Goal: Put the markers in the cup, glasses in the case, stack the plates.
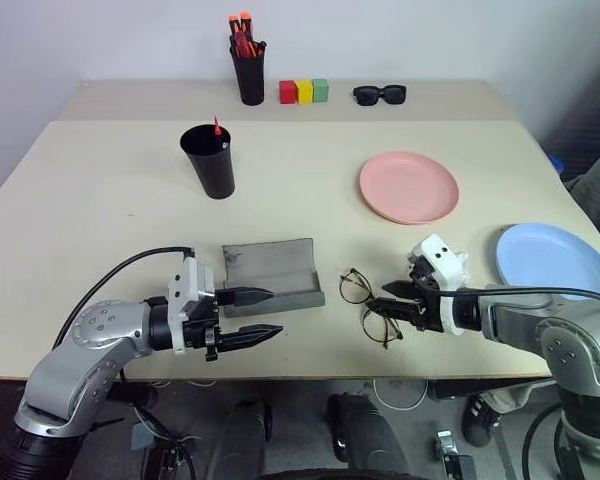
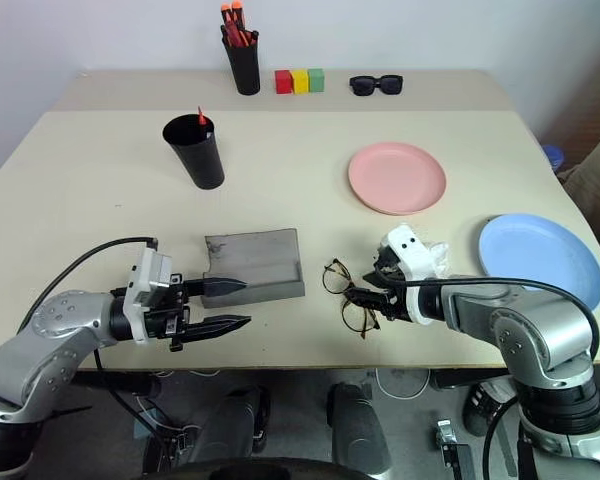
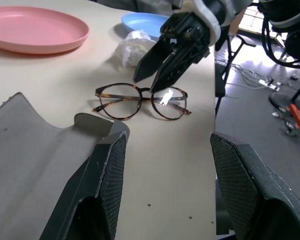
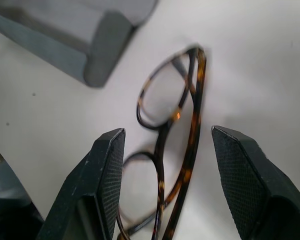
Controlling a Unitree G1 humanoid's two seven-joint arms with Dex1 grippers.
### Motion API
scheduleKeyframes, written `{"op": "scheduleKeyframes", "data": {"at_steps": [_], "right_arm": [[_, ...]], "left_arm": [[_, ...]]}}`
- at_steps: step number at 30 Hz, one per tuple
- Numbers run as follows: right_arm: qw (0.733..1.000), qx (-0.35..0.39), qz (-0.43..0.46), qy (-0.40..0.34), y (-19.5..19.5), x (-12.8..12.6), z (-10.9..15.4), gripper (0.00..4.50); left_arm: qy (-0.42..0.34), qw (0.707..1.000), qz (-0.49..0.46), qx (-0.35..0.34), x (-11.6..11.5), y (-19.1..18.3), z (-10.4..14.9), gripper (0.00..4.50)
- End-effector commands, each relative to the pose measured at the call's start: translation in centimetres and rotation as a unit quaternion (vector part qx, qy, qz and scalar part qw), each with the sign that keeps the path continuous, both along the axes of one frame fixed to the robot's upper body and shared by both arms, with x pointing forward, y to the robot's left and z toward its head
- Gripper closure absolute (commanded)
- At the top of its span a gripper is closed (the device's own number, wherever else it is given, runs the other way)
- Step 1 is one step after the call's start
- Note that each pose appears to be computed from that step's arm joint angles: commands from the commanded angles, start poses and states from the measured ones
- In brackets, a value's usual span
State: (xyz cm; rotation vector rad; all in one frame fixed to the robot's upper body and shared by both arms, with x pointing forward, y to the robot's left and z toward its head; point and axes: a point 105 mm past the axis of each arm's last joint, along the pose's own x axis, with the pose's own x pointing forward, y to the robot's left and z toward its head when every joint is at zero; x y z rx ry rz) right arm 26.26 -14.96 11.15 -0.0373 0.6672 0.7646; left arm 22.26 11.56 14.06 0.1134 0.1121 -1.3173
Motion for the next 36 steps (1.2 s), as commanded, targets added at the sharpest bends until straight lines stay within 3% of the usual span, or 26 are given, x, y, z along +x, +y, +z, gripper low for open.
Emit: {"op": "scheduleKeyframes", "data": {"at_steps": [1,6,12,19,24,30,36], "right_arm": [[1.000,0.006,-0.007,-0.003,0.0,0.1,0.1,1.76],[1.000,0.011,-0.008,0.002,0.1,0.1,0.0,1.76],[1.000,0.011,-0.006,0.008,0.1,-0.1,-0.1,4.49],[1.000,-0.012,-0.008,-0.013,-0.6,0.3,0.6,4.49],[0.991,-0.037,0.055,-0.113,0.0,0.8,5.2,4.49],[0.958,-0.049,0.175,-0.221,3.9,1.1,8.9,4.49],[0.926,-0.024,0.289,-0.243,10.6,2.8,8.9,4.49]], "left_arm": [[-0.020,1.000,-0.011,0.001,-0.1,-0.4,0.8,1.78],[-0.019,1.000,-0.011,0.003,-0.1,-0.5,0.6,1.78],[-0.016,1.000,-0.012,0.009,-0.4,-0.4,0.2,1.78],[-0.028,1.000,0.008,0.010,0.1,0.0,0.3,1.78],[-0.052,0.995,0.088,0.003,2.2,2.5,1.5,1.78],[-0.095,0.971,0.221,0.009,4.9,7.8,2.3,1.78],[-0.095,0.946,0.308,0.019,5.0,12.3,0.6,1.78]]}}
